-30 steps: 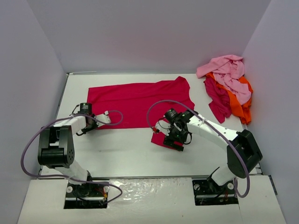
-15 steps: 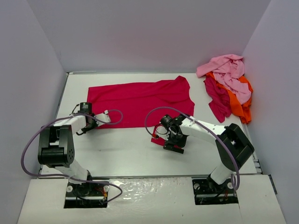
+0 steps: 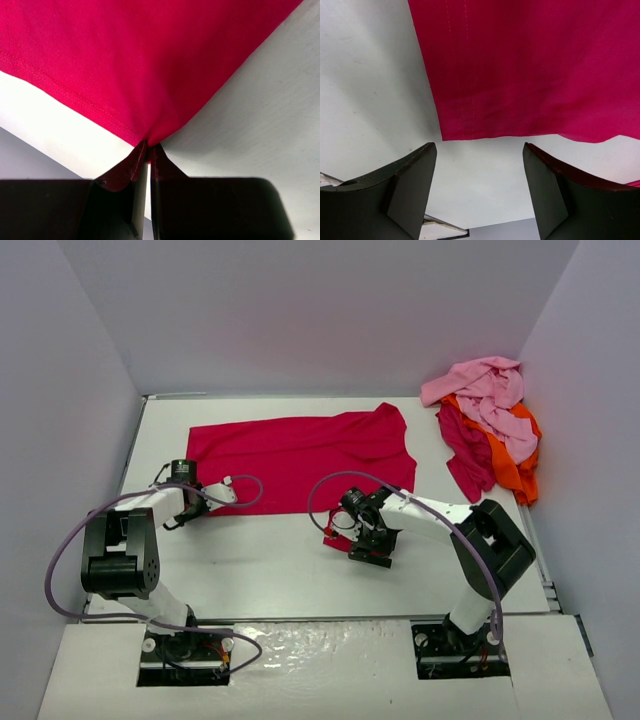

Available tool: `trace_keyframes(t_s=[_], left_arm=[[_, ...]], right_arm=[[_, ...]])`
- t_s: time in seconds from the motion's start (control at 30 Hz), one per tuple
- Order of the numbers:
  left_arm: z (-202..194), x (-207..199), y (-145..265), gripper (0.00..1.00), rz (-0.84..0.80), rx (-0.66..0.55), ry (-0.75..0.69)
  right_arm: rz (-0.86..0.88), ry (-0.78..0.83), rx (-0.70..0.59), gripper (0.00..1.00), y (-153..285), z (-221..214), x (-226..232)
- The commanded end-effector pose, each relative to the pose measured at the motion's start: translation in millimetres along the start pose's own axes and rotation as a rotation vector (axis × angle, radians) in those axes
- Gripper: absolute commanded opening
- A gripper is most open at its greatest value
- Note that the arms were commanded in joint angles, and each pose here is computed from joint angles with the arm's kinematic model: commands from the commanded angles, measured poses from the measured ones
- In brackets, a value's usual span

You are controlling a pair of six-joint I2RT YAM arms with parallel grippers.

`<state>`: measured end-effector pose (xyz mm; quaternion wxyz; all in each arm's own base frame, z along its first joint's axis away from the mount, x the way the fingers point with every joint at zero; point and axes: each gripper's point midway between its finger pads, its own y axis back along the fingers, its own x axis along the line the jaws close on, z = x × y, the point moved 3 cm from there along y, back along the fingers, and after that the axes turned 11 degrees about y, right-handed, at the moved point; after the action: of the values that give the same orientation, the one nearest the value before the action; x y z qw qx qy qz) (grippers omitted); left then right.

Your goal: Fold and stack the t-shirts

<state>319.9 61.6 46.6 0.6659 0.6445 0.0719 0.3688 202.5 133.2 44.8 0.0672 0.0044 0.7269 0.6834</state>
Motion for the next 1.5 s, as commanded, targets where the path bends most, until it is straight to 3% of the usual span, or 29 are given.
trace_keyframes(t_s=[0.0, 0.63, 0.67, 0.9, 0.97, 1.03, 1.27, 1.47], left_arm=[[-6, -6, 4, 0.0, -0.02, 0.031, 0.014], [-7, -7, 1, 0.0, -0.026, 0.044, 0.013], [-7, -6, 1, 0.0, -0.026, 0.043, 0.013], [-7, -6, 0, 0.0, -0.025, 0.044, 0.016], [-7, -7, 0, 0.0, -0.026, 0.046, 0.014], [-8, -7, 0, 0.0, -0.025, 0.046, 0.015], [-4, -5, 4, 0.0, -0.006, 0.015, 0.045], [5, -2, 36, 0.0, 0.018, -0.084, 0.091]], right_arm=[[0.003, 0.015, -0.008, 0.66, 4, 5, 2], [0.069, 0.066, 0.037, 0.64, -23, 8, 23], [0.07, 0.066, 0.04, 0.62, -25, 7, 24], [0.081, 0.054, 0.054, 0.23, -39, 9, 24], [0.08, 0.054, 0.056, 0.08, -42, 9, 24], [0.076, 0.054, 0.054, 0.0, -43, 10, 23], [-0.065, 0.021, 0.055, 0.0, -29, 7, -3], [-0.264, -0.039, -0.094, 0.0, 43, 4, -45]])
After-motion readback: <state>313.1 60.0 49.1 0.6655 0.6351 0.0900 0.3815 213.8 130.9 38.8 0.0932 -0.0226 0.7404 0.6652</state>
